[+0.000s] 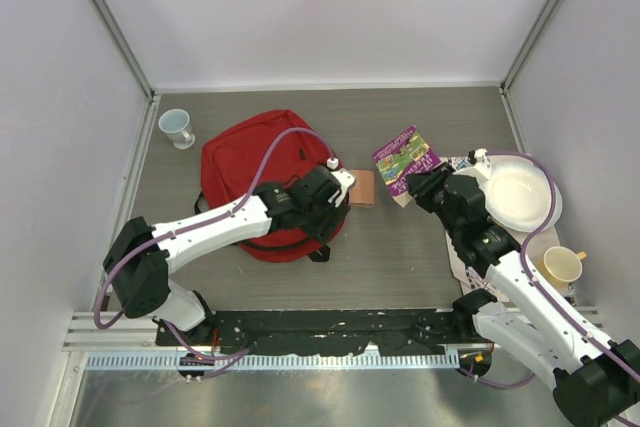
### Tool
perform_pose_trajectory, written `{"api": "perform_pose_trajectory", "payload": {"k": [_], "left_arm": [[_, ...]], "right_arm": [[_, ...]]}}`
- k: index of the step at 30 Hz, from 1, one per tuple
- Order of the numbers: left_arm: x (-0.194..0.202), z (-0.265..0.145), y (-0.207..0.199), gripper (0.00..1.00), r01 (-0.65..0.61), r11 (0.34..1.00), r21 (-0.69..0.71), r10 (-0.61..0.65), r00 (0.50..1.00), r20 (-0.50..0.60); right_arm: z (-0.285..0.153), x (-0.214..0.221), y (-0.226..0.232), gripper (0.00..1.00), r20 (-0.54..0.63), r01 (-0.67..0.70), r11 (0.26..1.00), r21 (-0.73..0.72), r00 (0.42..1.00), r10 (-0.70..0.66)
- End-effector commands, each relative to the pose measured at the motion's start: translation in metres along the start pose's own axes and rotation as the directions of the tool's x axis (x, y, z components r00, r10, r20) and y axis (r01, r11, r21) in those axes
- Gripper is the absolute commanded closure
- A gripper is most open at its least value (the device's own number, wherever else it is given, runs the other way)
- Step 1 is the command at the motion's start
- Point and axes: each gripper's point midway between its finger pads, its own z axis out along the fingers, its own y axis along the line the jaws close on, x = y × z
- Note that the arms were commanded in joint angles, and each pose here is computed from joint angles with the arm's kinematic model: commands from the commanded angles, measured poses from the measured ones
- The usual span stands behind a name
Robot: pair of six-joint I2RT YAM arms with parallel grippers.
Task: Pack the student bag
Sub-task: Place the book in the student bag.
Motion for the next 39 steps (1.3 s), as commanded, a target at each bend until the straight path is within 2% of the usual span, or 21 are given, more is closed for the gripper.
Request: {"api": "perform_pose_trajectory", "payload": {"k": [1,7,12,16,24,25,26,27,29,30,33,38,39], "left_arm": [[-0.026,-0.013,0.002,0.47,0.009,1.000,-0.024,-0.007,0.996,0.085],[-0.023,-0.007,0.007,0.71,0.014,0.998,-0.054,-0.010,0.998,0.069],[-0.026,-0.006,0.006,0.81,0.023,0.998,-0.056,-0.019,0.997,0.077],[-0.033,-0.009,0.010,0.99,0.031,0.997,-0.077,-0.023,0.995,0.098],[-0.041,-0.013,0.017,1.00,0.037,0.992,-0.122,-0.021,0.991,0.128],[-0.041,-0.014,0.014,0.99,0.031,0.994,-0.103,-0.017,0.992,0.127],[-0.041,-0.015,0.012,0.94,0.027,0.996,-0.090,-0.015,0.992,0.127],[-0.041,-0.016,0.009,0.81,0.020,0.997,-0.071,-0.011,0.992,0.126],[-0.042,-0.017,-0.002,0.70,0.013,1.000,-0.007,-0.012,0.991,0.131],[-0.043,-0.020,-0.006,0.56,0.009,1.000,0.015,-0.011,0.990,0.140],[-0.045,-0.020,-0.016,0.38,0.008,0.997,0.073,-0.019,0.989,0.146],[-0.037,-0.009,-0.015,0.37,0.006,0.998,0.060,-0.012,0.994,0.104],[-0.035,-0.008,-0.014,0.41,0.006,0.998,0.058,-0.011,0.996,0.094]], "right_arm": [[-0.008,-0.038,0.041,0.99,0.106,-0.072,0.988,-0.139,0.991,0.087],[-0.005,-0.036,0.038,0.99,0.094,-0.070,0.989,-0.133,0.992,0.083],[-0.004,-0.035,0.036,0.99,0.087,-0.074,0.989,-0.129,0.993,0.086],[-0.003,-0.034,0.034,0.99,0.081,-0.079,0.989,-0.128,0.993,0.090],[-0.004,-0.034,0.033,0.99,0.072,-0.079,0.988,-0.132,0.993,0.089],[-0.004,-0.035,0.033,0.99,0.074,-0.079,0.988,-0.132,0.993,0.089],[-0.004,-0.035,0.033,0.99,0.075,-0.079,0.988,-0.131,0.993,0.090],[-0.004,-0.035,0.032,0.99,0.073,-0.078,0.988,-0.131,0.993,0.088],[-0.004,-0.034,0.032,0.98,0.071,-0.078,0.988,-0.130,0.994,0.088],[-0.003,-0.034,0.032,0.99,0.067,-0.080,0.988,-0.131,0.994,0.089],[-0.003,-0.033,0.031,0.98,0.061,-0.083,0.988,-0.131,0.994,0.091],[-0.003,-0.033,0.031,0.98,0.061,-0.081,0.988,-0.133,0.994,0.090],[-0.003,-0.033,0.031,0.98,0.060,-0.081,0.988,-0.132,0.994,0.089]]}}
